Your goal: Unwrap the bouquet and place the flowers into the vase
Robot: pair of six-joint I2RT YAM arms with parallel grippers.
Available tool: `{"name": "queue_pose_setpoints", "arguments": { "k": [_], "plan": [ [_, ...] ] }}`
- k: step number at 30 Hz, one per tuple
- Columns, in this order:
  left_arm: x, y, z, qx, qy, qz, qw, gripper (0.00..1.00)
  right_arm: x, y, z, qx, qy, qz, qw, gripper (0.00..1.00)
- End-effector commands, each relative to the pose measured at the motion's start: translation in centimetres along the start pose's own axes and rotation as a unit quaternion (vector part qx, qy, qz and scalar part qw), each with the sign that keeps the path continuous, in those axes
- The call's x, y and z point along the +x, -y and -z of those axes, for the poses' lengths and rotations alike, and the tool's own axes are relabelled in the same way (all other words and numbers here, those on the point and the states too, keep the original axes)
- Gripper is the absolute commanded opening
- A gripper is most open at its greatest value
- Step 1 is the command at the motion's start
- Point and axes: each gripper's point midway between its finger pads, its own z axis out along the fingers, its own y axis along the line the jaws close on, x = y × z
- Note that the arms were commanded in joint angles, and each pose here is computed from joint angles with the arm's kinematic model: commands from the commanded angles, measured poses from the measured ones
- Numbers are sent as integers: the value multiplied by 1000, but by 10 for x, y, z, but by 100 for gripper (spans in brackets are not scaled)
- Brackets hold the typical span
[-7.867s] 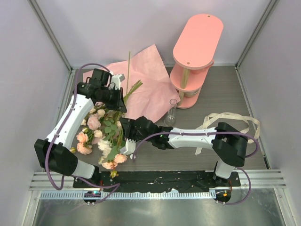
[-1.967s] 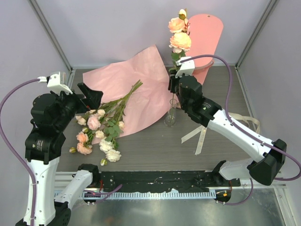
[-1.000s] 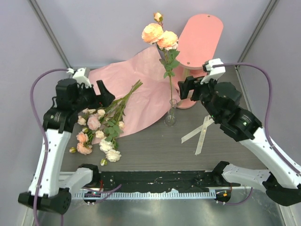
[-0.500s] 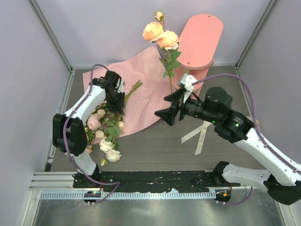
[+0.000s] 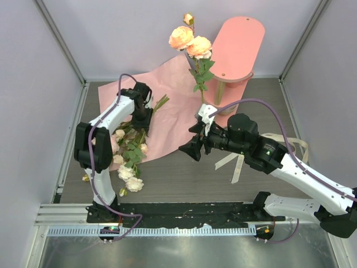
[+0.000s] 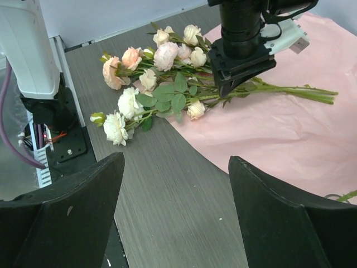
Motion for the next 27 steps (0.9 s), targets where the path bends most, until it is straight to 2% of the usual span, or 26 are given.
{"name": "queue_pose_setpoints", "arguments": {
  "k": [1,12,20,27],
  "plan": [
    [-23,5,-12,9,-4,-4,1000,35,-12,4,-3,17,29,6,999,81],
    [-29,2,-41,-6,-22,-8,1000,31,-1,5,-4,22,20,3,1000,81],
    [-40,2,-22,-1,8,-7,1000,32,9,7,-9,23,7,2,1000,81],
    [-37,-9,-38,-5,-17,4,1000,31,12,5,-12,17,8,0,1000,81]
  ]
}}
